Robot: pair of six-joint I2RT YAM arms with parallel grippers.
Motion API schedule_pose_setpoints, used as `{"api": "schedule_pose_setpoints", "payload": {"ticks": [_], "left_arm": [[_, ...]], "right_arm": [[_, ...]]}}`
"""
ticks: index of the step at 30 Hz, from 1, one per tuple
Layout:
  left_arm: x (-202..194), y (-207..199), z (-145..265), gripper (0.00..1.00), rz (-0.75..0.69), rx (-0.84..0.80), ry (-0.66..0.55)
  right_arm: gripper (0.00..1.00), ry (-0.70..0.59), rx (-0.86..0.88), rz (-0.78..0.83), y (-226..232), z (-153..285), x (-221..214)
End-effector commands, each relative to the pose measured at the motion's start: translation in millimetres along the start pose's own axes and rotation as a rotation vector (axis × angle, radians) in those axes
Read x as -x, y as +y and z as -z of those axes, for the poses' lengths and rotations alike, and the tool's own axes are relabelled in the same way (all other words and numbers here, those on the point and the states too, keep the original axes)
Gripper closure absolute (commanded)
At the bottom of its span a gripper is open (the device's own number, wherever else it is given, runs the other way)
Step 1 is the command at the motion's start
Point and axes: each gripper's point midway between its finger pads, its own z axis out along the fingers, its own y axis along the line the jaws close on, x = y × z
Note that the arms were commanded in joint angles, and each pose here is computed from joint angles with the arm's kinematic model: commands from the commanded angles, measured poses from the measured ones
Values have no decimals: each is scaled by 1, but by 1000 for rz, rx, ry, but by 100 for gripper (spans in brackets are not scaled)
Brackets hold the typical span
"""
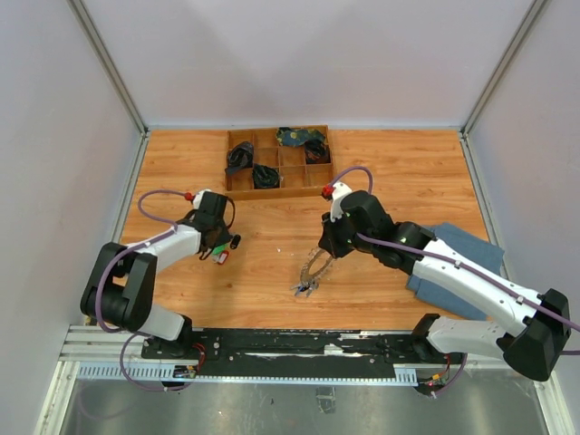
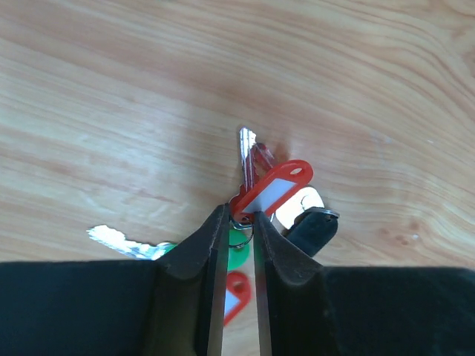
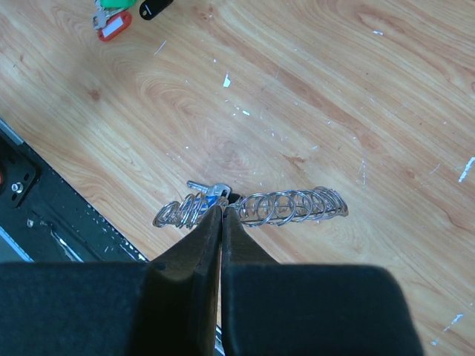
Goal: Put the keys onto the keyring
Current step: Move the key to the center of the board.
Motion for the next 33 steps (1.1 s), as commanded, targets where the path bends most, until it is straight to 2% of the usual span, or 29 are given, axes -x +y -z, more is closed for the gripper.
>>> {"api": "schedule_pose_setpoints", "payload": {"ticks": [1,8,13,17,20,24,29,33], "left_arm": [[-52,-25,-5,78,0,-47,128],[-91,-138,3,79,-101,-246,186],[-116,-232,22,78,-235,-414,203],[-104,-274,53,59,-300,-532,132],[-74,-274,73,45,-316,-544,26],[-29,-254,105,36,-328,-511,-124],[-4,-190,105,36,-238,-412,-147],[0,-108,87,39,-80,-220,-108]], "right_arm": [[99,-78,-56,-39,-9,12,17],[99,-213,-355,-167,-65,60,21],[100,-329,-475,-202,-90,105,22],[99,-357,-501,-183,-95,126,22],[99,-366,-514,-178,-98,135,21],[99,-368,-515,-167,-98,139,20],[99,-357,-512,-161,-98,136,19],[99,-344,-500,-161,-96,130,18]]}}
